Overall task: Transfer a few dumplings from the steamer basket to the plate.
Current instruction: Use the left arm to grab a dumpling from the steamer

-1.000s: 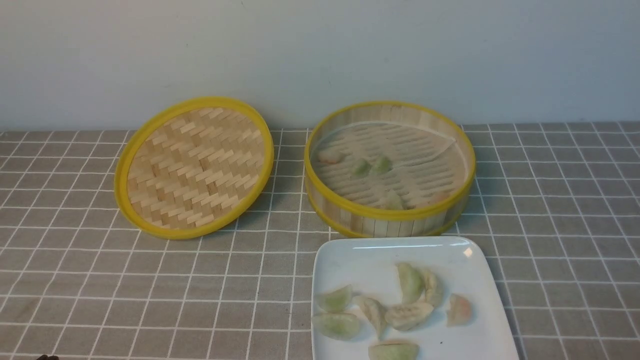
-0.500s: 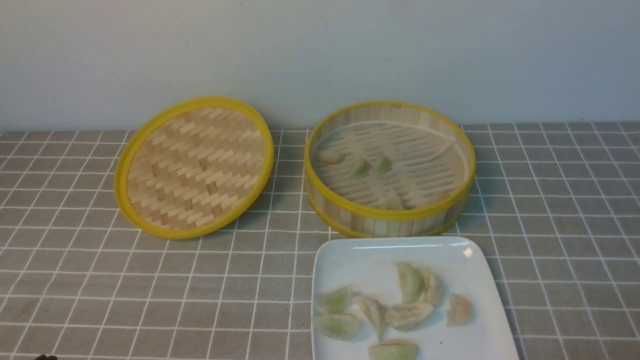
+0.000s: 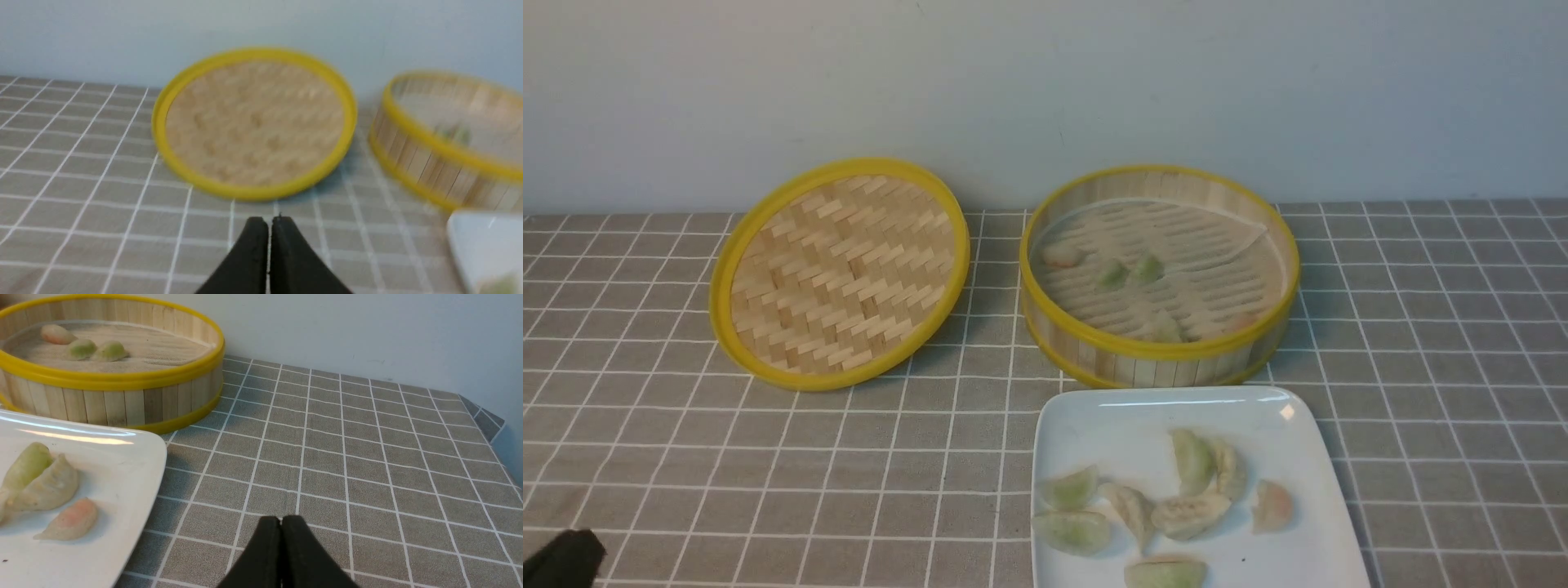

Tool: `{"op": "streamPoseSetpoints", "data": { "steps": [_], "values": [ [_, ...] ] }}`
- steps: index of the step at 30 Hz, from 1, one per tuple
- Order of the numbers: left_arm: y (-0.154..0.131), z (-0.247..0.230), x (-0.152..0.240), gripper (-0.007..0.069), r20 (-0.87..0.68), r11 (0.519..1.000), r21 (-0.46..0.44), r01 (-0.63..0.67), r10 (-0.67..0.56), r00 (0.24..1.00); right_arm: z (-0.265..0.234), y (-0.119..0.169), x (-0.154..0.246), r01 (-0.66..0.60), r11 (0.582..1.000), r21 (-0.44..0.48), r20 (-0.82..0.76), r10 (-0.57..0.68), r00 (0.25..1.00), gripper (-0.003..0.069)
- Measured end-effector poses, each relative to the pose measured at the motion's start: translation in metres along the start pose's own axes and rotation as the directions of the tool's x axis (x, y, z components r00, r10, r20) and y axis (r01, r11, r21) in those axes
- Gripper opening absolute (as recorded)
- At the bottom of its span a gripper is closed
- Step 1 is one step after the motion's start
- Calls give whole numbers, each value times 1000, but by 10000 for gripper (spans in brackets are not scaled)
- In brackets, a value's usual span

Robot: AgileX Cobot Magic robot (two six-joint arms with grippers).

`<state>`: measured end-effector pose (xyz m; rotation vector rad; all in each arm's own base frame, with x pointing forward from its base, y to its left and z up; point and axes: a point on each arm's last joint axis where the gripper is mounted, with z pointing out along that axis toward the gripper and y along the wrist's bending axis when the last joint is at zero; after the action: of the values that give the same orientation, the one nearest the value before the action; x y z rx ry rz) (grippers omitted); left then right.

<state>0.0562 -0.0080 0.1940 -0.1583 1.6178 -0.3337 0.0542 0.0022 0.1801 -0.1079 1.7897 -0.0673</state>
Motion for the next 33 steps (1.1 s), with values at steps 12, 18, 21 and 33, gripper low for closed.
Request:
{"op": "streamPoseSetpoints", "data": {
  "steps": [12, 18, 21, 33],
  "values": [
    [7, -15, -59, -5, 524, 938, 76, 338, -326, 787, 0, 0, 0, 0, 1000, 0, 0, 0, 1000, -14],
    [-30, 11, -112, -5, 234, 981, 59, 187, -196, 952, 0, 0, 0, 0, 1000, 0, 0, 0, 1000, -14],
    [-48, 56, -128, -5, -186, 991, 14, 137, -132, 974, 0, 0, 0, 0, 1000, 0, 0, 0, 1000, -14],
    [-88, 251, -73, -5, -948, 972, 155, 177, 96, 304, 0, 0, 0, 0, 1000, 0, 0, 0, 1000, -14]
  ]
}}
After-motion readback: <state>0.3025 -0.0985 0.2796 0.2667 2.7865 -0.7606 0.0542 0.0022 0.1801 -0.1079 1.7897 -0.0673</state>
